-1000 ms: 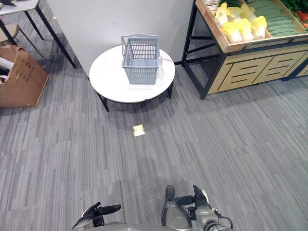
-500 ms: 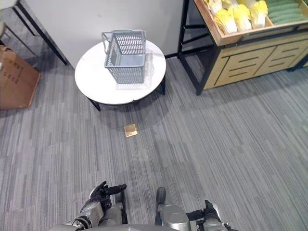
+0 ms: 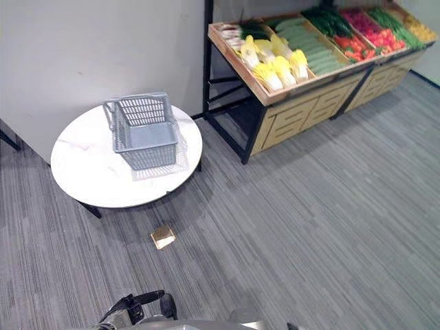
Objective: Get the vegetables into the basket
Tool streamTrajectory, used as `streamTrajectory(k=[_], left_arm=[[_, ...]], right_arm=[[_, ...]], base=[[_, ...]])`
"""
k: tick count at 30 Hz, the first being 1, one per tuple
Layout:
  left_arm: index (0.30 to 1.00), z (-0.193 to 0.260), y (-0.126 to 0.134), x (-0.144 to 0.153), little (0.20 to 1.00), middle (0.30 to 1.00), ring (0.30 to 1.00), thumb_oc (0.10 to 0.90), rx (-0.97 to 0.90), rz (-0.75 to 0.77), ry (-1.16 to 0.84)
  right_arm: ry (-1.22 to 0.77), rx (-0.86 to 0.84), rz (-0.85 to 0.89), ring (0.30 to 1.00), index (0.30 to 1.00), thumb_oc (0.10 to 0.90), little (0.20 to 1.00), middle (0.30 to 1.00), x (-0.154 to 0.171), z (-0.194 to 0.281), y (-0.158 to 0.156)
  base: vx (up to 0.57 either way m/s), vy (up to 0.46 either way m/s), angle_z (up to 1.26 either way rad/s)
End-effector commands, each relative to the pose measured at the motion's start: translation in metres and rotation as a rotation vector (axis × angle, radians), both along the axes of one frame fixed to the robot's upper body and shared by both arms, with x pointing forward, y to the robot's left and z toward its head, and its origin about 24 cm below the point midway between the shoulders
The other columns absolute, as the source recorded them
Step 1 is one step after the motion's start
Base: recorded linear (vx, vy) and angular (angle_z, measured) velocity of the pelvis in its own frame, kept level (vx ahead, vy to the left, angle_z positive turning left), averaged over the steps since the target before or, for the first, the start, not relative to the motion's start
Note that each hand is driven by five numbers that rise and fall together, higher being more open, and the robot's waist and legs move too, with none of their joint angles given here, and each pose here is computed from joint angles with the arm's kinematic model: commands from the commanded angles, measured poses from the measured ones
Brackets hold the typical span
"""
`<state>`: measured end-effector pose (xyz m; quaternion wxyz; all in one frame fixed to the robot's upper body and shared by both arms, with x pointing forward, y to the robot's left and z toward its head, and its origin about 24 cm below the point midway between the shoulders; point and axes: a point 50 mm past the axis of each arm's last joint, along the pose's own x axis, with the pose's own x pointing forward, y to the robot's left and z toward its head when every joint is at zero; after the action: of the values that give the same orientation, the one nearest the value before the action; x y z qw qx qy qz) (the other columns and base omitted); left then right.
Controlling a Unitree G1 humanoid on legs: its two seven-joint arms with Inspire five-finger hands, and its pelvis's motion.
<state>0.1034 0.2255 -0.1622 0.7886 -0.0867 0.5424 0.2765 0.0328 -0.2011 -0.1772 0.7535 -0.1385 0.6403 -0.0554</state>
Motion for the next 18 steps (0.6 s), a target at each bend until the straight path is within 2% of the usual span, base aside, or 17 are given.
streamTrajectory(k=[1,2,8,13,15,16,17,18], left_arm=[[1.0,0.003,0.005,0.006,1.0,1.0,1.0,0.9,0.026,-0.017,-0.038],[1.0,0.002,0.005,0.002,1.0,1.0,1.0,0.9,0.021,-0.016,-0.035],[1.0,0.003,0.006,0.004,1.0,1.0,1.0,0.9,0.014,-0.014,-0.046],[1.0,0.004,0.009,0.004,1.0,1.0,1.0,0.9,0.047,-0.019,-0.036],[1.0,0.017,0.04,0.015,1.0,1.0,1.0,0.9,0.204,0.05,-0.062],[1.0,0.038,0.074,0.041,1.0,1.0,1.0,0.9,0.232,-0.029,-0.154],[1.0,0.024,0.051,0.026,1.0,1.0,1.0,0.9,0.206,0.005,-0.105],[1.0,0.013,0.024,0.015,1.0,1.0,1.0,0.9,0.164,-0.029,-0.098]], right_arm=[[-0.108,-0.055,0.072,1.0,1.0,0.9,1.0,1.0,0.039,0.007,-0.014],[-0.142,-0.04,0.078,1.0,1.0,0.9,1.0,1.0,0.048,0.008,-0.009],[-0.184,-0.03,0.071,1.0,1.0,0.9,1.0,1.0,0.058,0.01,-0.004],[-0.204,-0.023,0.067,1.0,1.0,0.9,1.0,1.0,0.065,0.011,-0.002],[-0.226,-0.037,0.06,1.0,1.0,0.9,1.0,1.0,0.071,0.013,-0.005],[-0.231,-0.047,0.085,1.0,1.0,0.9,1.0,1.0,0.074,0.016,-0.014],[-0.227,-0.041,0.087,1.0,1.0,0.9,1.0,1.0,0.072,0.014,-0.008],[-0.232,-0.045,0.059,1.0,1.0,0.9,1.0,1.0,0.072,0.014,-0.008]], base=[[0.14,0.234,0.12],[0.14,0.233,0.02],[0.09,0.131,-0.12],[0.15,-0.072,0.07],[0.32,-0.236,0.56],[0.3,-0.236,0.53],[0.19,-0.212,0.37],[0.1,-0.275,0.31]])
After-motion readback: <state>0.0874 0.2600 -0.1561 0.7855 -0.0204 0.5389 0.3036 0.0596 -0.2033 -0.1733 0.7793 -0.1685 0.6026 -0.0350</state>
